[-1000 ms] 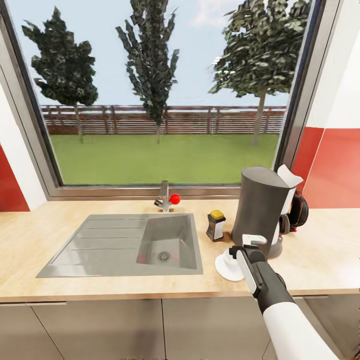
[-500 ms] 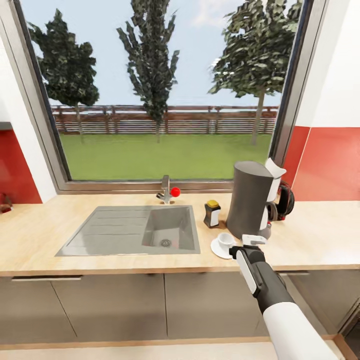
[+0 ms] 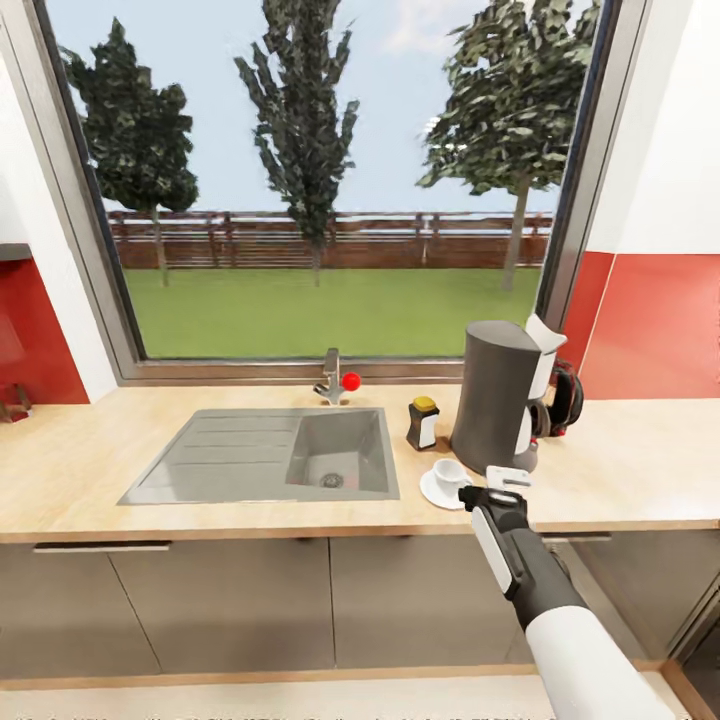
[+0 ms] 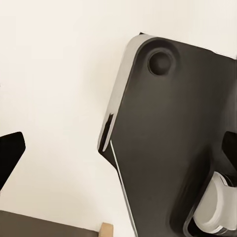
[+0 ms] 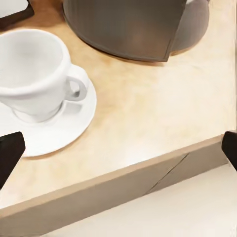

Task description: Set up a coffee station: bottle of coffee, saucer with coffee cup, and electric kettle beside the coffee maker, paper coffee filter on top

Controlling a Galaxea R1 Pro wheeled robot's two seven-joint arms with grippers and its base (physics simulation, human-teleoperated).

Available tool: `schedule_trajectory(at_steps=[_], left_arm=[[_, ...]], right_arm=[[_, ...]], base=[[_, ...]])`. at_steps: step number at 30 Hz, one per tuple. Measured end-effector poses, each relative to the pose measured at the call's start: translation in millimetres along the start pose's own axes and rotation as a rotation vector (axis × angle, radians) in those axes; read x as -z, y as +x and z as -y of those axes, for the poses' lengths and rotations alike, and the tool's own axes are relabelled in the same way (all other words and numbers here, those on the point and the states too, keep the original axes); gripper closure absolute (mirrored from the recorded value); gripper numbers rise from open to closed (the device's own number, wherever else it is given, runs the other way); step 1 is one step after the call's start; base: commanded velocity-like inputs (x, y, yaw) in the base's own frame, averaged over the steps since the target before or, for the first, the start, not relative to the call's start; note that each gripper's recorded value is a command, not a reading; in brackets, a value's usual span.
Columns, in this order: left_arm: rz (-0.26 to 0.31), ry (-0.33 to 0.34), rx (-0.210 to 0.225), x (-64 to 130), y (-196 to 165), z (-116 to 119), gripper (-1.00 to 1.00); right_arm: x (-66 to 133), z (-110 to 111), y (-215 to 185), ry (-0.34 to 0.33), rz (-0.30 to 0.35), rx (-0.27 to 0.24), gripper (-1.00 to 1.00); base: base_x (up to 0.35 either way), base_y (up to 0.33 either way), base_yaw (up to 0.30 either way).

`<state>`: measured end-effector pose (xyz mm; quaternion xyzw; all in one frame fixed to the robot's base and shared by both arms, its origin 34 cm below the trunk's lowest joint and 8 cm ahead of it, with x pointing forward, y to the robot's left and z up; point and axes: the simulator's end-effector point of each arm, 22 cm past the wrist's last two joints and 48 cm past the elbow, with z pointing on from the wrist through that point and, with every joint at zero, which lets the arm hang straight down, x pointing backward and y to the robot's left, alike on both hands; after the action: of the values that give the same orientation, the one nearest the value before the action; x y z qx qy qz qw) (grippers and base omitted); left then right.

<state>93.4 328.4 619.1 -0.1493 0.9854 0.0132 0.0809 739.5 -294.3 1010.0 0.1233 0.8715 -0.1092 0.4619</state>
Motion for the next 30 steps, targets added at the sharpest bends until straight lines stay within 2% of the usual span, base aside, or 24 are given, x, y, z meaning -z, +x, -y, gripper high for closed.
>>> schedule_trajectory(at_steps=[2,5,6,7,12,16,18,21,24,25,26,28,30], left_arm=[[0.035,0.0,-0.007,-0.3,-10,0,-1.0],[0.053,0.0,-0.01,-0.6,-16,-1,-1.0],[0.061,0.001,-0.012,-0.7,-18,-1,-1.0],[0.062,0.001,-0.013,-0.8,-19,-1,-1.0],[0.086,0.011,-0.02,-2.0,-29,3,-1.0],[0.094,0.013,-0.025,-2.2,-34,3,-1.0],[0.095,0.012,-0.027,-2.2,-34,2,-1.0],[0.094,0.013,-0.032,-2.2,-34,2,-1.0],[0.091,0.015,-0.035,-2.1,-33,3,-1.0],[0.09,0.016,-0.036,-2.1,-32,4,-1.0],[0.089,0.017,-0.037,-2.2,-32,4,-1.0],[0.088,0.017,-0.037,-2.2,-31,4,-1.0],[0.085,0.017,-0.038,-2.1,-30,4,-1.0]], right_arm=[[-8.5,1,6,0.009,0.068,-0.038,-1.0],[-19.8,5,30,0.027,0.136,-0.08,-1.0],[-23.9,10,51,0.046,0.223,-0.115,-1.0],[-26.8,12,79,0.057,0.226,-0.125,-1.0],[-10.5,15,124,0.073,0.348,-0.182,-1.0],[14.2,19,141,0.078,0.466,-0.233,-1.0],[24.7,23,155,0.081,0.493,-0.245,-1.0],[47.0,40,220,0.095,0.446,-0.222,-1.0],[60.2,55,264,0.107,0.389,-0.187,-1.0],[63.3,66,281,0.12,0.359,-0.168,-1.0],[65.7,76,303,0.129,0.306,-0.137,-1.0],[67.8,80,331,0.126,0.223,-0.091,-1.0],[69.3,84,369,0.128,0.082,-0.033,-1.0]], base=[[-0.023,0.0,0.0],[-0.008,0.0,0.0],[-0.002,0.0,0.0],[-0.001,0.0,0.0],[0.0,0.0,0.0],[0.0,0.0,0.0],[0.0,0.0,0.0],[0.0,0.0,0.0],[0.0,0.0,0.0],[0.0,0.0,0.0],[0.0,0.0,0.0],[0.0,0.0,0.0],[0.0,0.0,0.0]])
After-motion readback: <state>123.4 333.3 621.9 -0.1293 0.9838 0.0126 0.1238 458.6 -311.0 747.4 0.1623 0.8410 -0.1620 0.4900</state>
